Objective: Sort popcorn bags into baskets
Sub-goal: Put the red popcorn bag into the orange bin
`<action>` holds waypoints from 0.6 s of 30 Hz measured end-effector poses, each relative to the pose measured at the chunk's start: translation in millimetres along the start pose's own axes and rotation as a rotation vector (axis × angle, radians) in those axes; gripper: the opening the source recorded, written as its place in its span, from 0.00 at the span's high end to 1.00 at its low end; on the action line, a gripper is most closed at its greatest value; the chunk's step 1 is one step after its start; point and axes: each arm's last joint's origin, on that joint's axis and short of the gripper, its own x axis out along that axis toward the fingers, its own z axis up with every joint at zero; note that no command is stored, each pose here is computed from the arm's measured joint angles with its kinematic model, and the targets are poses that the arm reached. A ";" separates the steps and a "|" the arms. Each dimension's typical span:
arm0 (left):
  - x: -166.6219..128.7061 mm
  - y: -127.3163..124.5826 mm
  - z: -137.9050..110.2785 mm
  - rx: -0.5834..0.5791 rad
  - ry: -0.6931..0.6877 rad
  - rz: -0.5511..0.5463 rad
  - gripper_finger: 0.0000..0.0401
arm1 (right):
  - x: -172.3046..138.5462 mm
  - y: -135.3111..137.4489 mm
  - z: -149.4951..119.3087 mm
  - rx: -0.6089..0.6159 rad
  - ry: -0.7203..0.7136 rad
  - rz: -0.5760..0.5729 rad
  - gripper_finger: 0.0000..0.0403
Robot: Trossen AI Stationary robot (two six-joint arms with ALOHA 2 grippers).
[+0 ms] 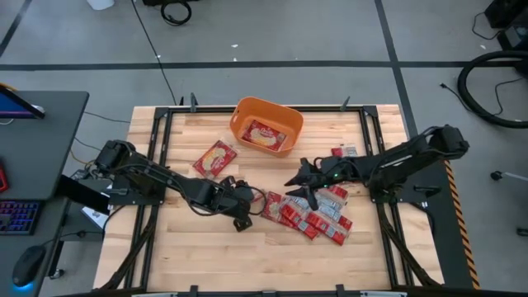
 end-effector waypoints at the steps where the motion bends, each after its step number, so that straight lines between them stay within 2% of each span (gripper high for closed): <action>1: -1.1 0.3 1.0 -0.003 -0.003 -0.002 1.00 | 2.2 0.1 0.7 0.000 0.006 0.002 0.57; 4: -6.1 -0.2 10.3 -0.001 -0.022 -0.011 1.00 | 7.9 2.8 10.6 -0.027 0.002 0.029 0.54; 10: -24.0 6.2 41.8 0.106 -0.052 0.036 1.00 | 4.8 8.3 47.4 -0.081 -0.022 0.001 0.52; 18: -39.3 36.1 91.8 0.245 -0.117 0.100 1.00 | -34.1 11.6 112.7 -0.172 -0.101 -0.188 0.53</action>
